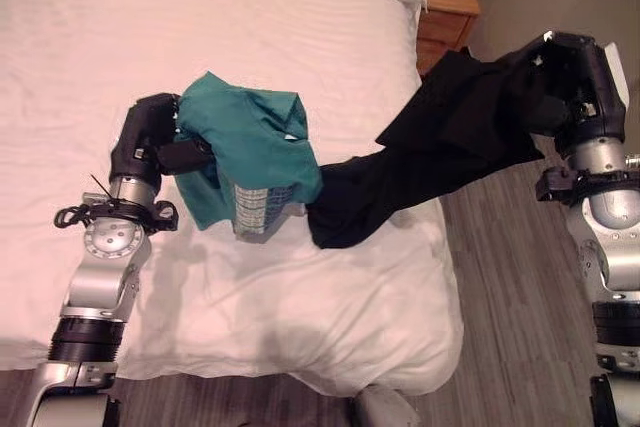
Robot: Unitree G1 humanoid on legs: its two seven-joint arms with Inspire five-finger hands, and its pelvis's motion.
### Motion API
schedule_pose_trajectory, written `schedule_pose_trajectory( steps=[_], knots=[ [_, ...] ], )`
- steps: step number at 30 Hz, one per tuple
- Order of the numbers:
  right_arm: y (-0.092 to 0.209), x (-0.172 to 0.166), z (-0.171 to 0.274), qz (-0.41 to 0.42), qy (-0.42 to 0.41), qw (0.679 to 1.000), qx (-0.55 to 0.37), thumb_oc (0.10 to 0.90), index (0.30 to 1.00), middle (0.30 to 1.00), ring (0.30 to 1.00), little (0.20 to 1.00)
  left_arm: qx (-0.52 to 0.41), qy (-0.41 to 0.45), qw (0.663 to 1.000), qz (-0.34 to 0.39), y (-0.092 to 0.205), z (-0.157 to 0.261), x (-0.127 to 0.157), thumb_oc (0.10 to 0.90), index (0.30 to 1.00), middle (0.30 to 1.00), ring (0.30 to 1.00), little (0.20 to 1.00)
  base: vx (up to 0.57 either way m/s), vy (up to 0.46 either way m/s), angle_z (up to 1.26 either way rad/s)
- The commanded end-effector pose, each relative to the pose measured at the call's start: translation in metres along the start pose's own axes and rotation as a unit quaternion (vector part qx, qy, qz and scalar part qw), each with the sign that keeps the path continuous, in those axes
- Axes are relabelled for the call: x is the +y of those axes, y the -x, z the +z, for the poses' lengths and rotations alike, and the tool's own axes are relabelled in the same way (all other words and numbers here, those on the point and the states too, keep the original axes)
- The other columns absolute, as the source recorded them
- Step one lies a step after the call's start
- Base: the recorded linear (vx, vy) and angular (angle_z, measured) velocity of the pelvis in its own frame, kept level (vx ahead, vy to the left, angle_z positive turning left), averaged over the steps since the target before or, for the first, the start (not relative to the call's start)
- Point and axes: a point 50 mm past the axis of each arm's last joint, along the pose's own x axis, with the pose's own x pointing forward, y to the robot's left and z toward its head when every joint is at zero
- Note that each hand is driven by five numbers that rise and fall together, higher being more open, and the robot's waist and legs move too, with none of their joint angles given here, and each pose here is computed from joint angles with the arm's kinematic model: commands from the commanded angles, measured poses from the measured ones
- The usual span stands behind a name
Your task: Pick up bed clothes into laundry basket.
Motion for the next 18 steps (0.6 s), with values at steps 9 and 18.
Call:
schedule_pose_trajectory(
  steps=[9, 18],
  knots=[
    [-0.002, 0.002, 0.027, -0.016, 0.001, 0.997, -0.078, 0.4, 0.3, 0.3, 0.3, 0.3, -0.119, -0.039, 0.992, 0.023, -0.006, 0.053, 0.026, 0.4, 0.3, 0.3, 0.3, 0.3, -0.38, 0.222, -0.61],
    [-0.008, 0.008, 0.028, -0.01, -0.01, 0.997, -0.077, 0.4, 0.3, 0.3, 0.3, 0.3, -0.125, -0.064, 0.989, 0.051, 0.002, 0.058, 0.041, 0.4, 0.3, 0.3, 0.3, 0.3, -0.14, -0.008, -0.37]
  ],
)
